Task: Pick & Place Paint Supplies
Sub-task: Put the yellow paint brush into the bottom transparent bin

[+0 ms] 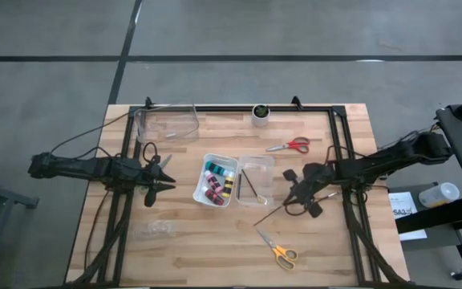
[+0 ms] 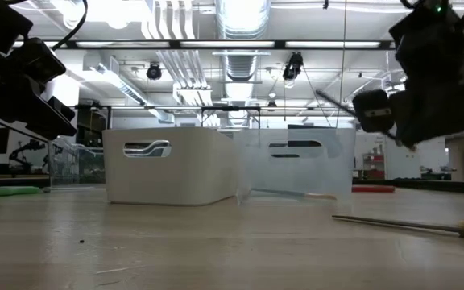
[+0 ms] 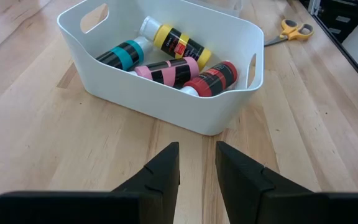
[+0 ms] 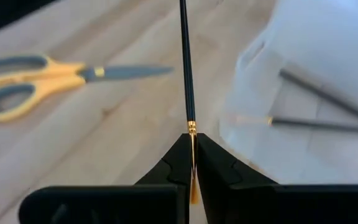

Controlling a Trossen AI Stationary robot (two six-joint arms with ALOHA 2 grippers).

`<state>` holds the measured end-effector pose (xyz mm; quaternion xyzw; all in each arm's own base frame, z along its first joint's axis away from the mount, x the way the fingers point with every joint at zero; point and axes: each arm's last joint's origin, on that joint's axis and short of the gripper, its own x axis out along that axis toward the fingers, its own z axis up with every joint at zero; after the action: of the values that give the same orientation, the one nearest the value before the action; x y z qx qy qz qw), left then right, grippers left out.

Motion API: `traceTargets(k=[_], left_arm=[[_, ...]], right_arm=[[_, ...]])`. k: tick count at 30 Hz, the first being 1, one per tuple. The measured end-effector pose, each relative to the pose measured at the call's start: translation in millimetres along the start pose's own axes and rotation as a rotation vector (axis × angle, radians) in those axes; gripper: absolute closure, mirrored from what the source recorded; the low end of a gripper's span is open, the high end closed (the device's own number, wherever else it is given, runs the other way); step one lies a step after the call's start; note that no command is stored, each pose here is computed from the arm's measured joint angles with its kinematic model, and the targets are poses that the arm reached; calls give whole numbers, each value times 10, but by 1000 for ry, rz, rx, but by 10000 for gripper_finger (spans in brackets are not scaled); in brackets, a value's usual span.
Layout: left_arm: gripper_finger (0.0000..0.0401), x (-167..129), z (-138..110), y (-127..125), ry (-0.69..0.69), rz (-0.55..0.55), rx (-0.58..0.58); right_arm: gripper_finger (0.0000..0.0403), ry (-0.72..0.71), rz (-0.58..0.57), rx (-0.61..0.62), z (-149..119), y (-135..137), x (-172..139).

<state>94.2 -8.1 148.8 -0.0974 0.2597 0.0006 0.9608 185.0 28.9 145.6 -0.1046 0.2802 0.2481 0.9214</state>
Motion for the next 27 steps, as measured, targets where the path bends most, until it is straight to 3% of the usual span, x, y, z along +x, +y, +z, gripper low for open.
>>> traceTargets(k=[3, 6, 12, 18, 21, 27], left_arm=[[293, 0, 0, 0, 0, 0, 0], [293, 0, -1, 0, 0, 0, 0], [293, 0, -1, 0, 0, 0, 0], [293, 0, -1, 0, 0, 0, 0], [293, 0, 0, 0, 0, 0, 0], [293, 0, -1, 0, 0, 0, 0]], right_arm=[[390, -42, -18, -9, 129, -29, -28], [390, -77, -53, 77, 286, -80, -45], [390, -85, -108, 395, 627, -195, -77], [390, -110, -260, 727, 927, -298, -182], [390, -122, -360, 825, 990, -282, -203], [390, -185, -564, 1141, 927, -140, -74]])
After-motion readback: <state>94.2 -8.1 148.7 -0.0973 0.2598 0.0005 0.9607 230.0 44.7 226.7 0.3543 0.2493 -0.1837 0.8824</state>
